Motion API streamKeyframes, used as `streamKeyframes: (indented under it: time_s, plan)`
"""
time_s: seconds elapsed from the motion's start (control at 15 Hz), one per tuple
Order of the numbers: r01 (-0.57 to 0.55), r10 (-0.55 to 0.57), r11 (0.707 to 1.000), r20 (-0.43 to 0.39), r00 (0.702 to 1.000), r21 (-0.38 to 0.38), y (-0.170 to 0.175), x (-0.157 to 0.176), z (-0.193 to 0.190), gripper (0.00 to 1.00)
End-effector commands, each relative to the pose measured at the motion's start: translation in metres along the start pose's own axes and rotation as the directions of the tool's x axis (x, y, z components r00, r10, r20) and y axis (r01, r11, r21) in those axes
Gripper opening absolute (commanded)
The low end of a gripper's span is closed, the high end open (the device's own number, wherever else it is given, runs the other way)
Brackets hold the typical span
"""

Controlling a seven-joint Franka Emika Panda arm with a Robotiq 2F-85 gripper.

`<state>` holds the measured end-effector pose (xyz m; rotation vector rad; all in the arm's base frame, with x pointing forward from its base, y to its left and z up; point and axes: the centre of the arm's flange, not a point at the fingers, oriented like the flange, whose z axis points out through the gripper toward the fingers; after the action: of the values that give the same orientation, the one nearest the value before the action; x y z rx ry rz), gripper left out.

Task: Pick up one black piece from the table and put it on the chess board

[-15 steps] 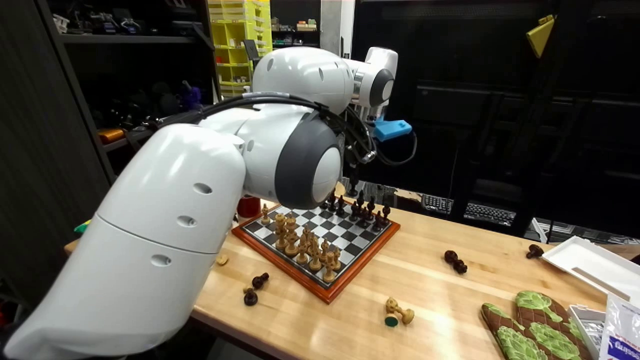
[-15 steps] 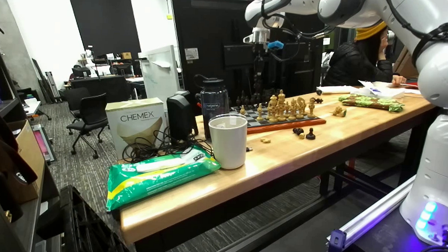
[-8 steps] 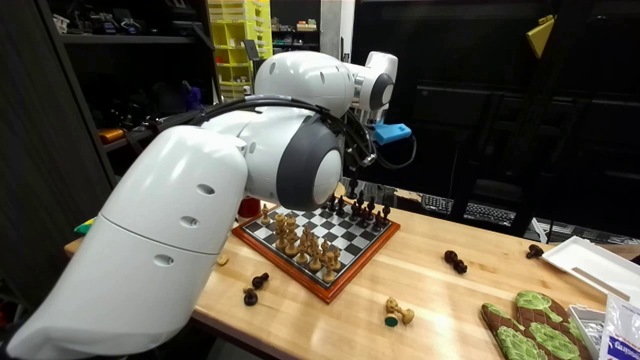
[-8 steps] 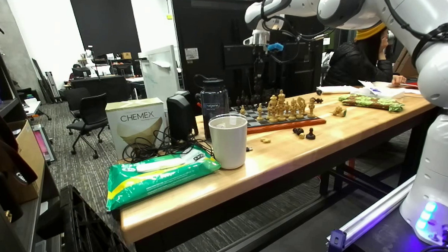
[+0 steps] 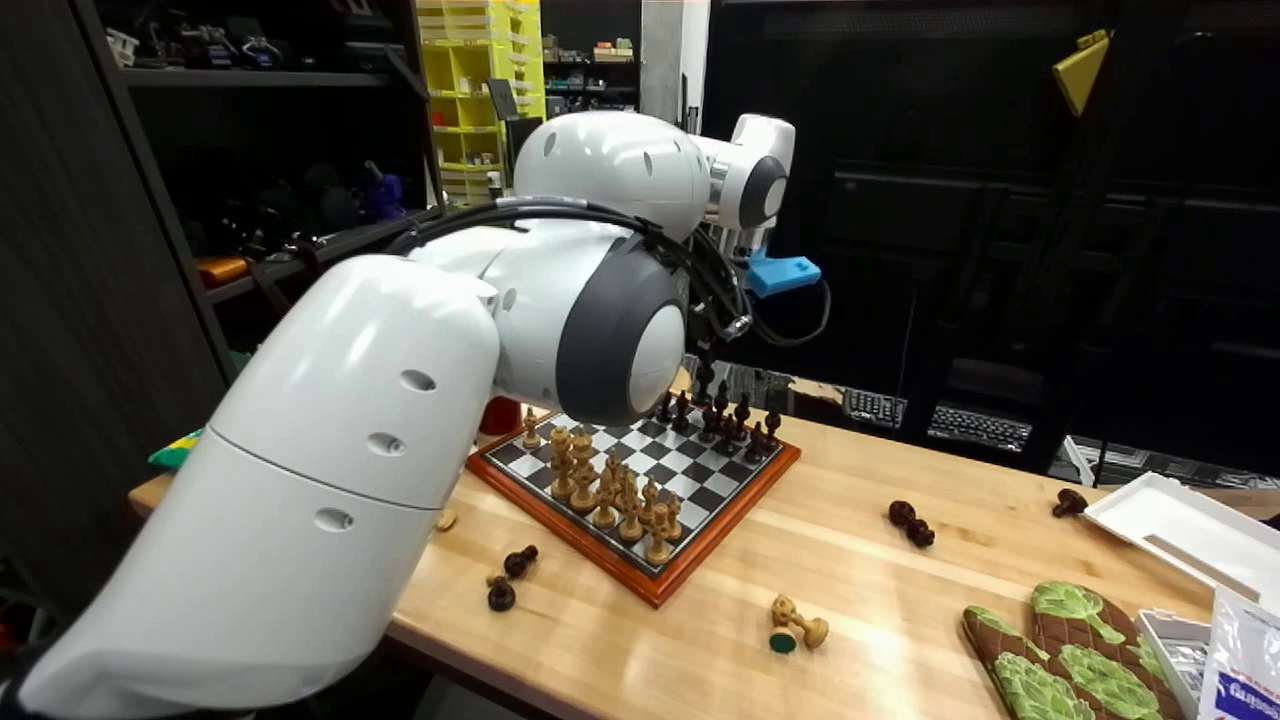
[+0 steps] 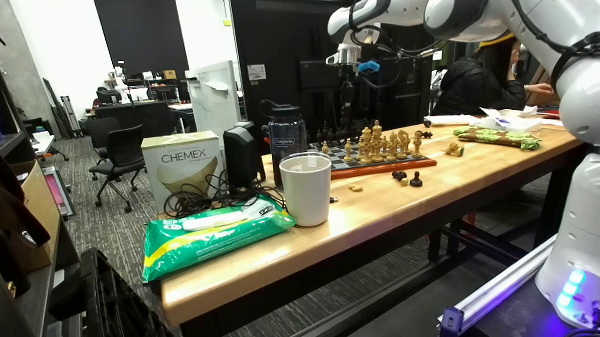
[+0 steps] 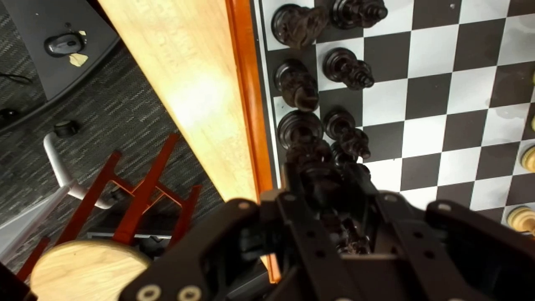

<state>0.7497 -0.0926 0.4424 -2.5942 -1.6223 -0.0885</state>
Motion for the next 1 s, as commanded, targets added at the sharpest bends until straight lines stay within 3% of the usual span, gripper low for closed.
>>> streamKeyframes:
  time_s: [0.0,0.93]
  plan:
    - [0.005,-0.005,1.0,-0.005,1.0,0.013,-0.002,-0.002,-0.002,0.08]
    - [0.003,-0.002,0.999,-0.004,1.0,0.047,-0.001,-0.003,0.014,0.08]
